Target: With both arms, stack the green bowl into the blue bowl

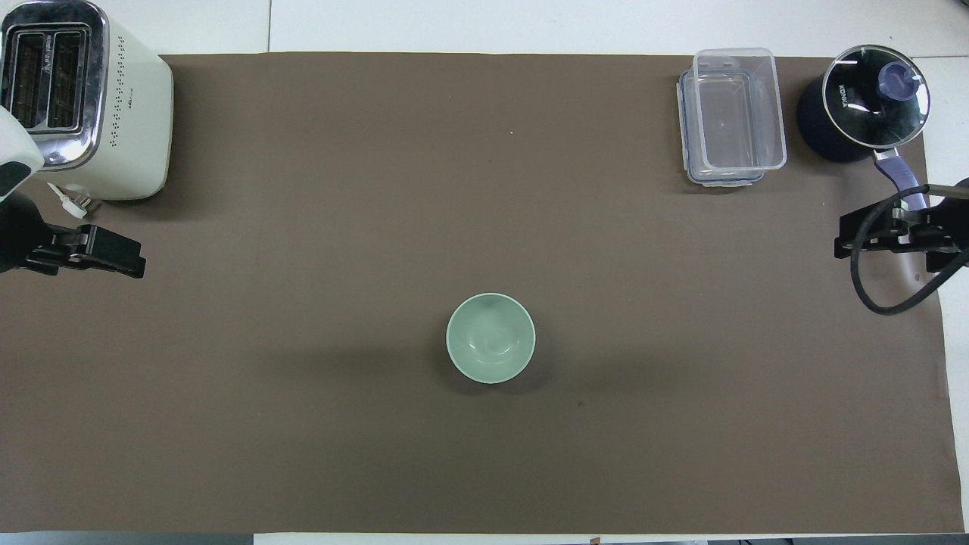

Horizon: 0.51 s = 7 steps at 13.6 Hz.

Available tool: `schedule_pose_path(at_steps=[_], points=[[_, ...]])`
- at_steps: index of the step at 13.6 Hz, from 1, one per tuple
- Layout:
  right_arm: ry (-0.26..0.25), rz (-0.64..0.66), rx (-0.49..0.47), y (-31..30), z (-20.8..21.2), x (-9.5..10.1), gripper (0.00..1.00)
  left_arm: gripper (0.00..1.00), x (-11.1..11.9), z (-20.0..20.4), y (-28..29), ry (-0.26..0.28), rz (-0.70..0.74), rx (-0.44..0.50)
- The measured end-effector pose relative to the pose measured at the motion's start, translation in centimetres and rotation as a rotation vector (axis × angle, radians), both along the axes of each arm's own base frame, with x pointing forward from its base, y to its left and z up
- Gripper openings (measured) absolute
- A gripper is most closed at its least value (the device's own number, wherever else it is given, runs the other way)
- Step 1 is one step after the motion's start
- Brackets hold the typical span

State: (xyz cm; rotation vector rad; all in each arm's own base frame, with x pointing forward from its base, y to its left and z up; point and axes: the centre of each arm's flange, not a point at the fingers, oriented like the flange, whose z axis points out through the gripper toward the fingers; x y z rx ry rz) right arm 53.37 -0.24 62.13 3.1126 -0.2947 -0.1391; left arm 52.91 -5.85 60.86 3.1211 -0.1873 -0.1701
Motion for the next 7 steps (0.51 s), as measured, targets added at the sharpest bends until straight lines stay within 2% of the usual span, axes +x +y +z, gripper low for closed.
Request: schedule_pose_path(at_steps=[7], points=[[-0.003, 0.059, 0.006, -0.29, 0.23, -0.14, 1.00, 1.00, 0.00, 0.00, 0.00, 0.000, 0.000, 0.000]])
